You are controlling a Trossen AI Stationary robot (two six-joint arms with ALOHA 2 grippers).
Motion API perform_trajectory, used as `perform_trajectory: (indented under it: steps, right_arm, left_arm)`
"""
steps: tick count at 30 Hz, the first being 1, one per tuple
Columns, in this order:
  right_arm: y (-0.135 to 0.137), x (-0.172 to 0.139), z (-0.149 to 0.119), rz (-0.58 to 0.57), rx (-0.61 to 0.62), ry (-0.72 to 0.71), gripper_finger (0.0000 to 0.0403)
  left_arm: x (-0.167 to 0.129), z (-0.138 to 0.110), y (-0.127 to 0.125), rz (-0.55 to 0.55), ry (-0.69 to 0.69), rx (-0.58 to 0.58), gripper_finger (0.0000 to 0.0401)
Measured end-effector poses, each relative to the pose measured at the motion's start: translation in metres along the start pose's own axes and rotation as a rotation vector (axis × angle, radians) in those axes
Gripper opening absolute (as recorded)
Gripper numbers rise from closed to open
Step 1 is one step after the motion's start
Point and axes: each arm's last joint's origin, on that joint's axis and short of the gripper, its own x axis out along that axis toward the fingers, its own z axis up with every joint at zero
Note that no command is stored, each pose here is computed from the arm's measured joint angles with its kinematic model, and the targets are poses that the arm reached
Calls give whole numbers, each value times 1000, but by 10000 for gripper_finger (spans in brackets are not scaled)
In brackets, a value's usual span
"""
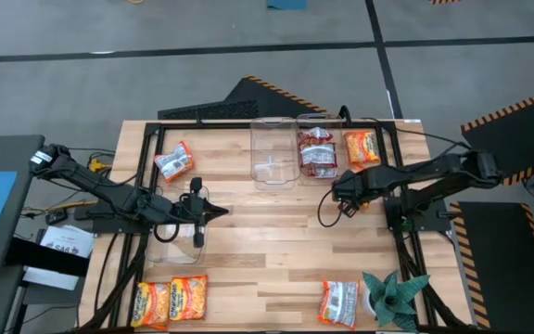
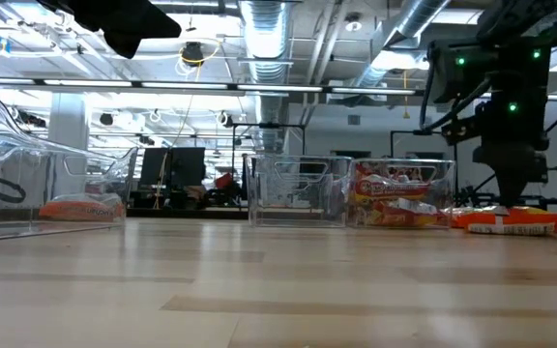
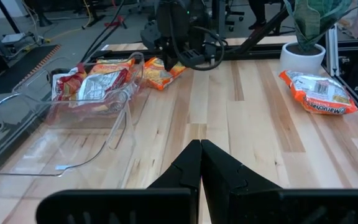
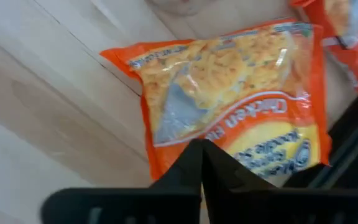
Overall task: Sort Maruchan noodles
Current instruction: Put the orange noodle pack into the top left transparent bin
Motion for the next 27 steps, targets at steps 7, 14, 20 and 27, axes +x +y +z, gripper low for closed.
perform_trajectory:
  steps: [7, 14, 20, 27]
  right_arm:
    - [-7, -6, 4, -110, 117, -34, 12]
    - [-3, 10, 9, -194, 162, 17, 7]
    - [6, 24, 11, -271, 122, 49, 7]
    - [30, 18, -2, -110, 32, 75, 7]
  left_arm:
    - [0, 0, 0, 1, 0, 0, 0]
    - [0, 0, 0, -1, 0, 0, 0]
    - [0, 0, 0, -1, 0, 0, 0]
    - [0, 0, 0, -1, 0, 0, 0]
